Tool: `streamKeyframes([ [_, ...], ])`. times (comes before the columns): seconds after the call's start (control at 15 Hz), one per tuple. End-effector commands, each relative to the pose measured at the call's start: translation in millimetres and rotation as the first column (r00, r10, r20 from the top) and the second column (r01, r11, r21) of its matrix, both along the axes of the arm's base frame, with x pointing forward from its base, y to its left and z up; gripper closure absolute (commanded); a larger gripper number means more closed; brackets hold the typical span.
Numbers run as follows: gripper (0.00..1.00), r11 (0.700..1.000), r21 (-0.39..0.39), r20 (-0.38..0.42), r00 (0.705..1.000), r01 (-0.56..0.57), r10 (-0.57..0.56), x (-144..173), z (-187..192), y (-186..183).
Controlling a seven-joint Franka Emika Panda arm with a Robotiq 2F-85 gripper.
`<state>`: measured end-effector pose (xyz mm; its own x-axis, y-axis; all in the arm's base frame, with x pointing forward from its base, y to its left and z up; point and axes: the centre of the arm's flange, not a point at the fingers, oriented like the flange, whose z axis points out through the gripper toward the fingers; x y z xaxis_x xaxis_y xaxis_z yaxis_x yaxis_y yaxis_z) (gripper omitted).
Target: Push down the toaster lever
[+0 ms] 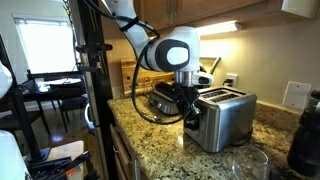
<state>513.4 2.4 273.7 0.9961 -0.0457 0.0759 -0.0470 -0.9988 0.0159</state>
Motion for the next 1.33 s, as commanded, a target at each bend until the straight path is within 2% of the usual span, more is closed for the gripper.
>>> streamKeyframes([
  [0.0, 0.98, 1.0, 0.007, -0.049, 0.999, 0.004, -0.003, 1, -35, -9],
  [0.4, 0.98, 1.0, 0.007, -0.065, 0.998, 0.026, -0.026, 6, 28, 0],
  [0.73, 0.98, 1.0, 0.001, -0.061, 0.998, 0.019, -0.019, -19, 91, 17],
  [0.93, 0.96, 1.0, -0.017, -0.058, 0.998, 0.01, -0.011, -35, 128, 24],
  [1.0, 0.72, 1.0, -0.021, -0.058, 0.998, 0.008, -0.009, -40, 137, 26],
  [1.07, 0.71, 1.0, -0.028, -0.061, 0.998, 0.009, -0.01, -44, 145, 27],
  [1.27, 0.52, 1.0, -0.029, -0.069, 0.998, 0.01, -0.012, -54, 162, 31],
])
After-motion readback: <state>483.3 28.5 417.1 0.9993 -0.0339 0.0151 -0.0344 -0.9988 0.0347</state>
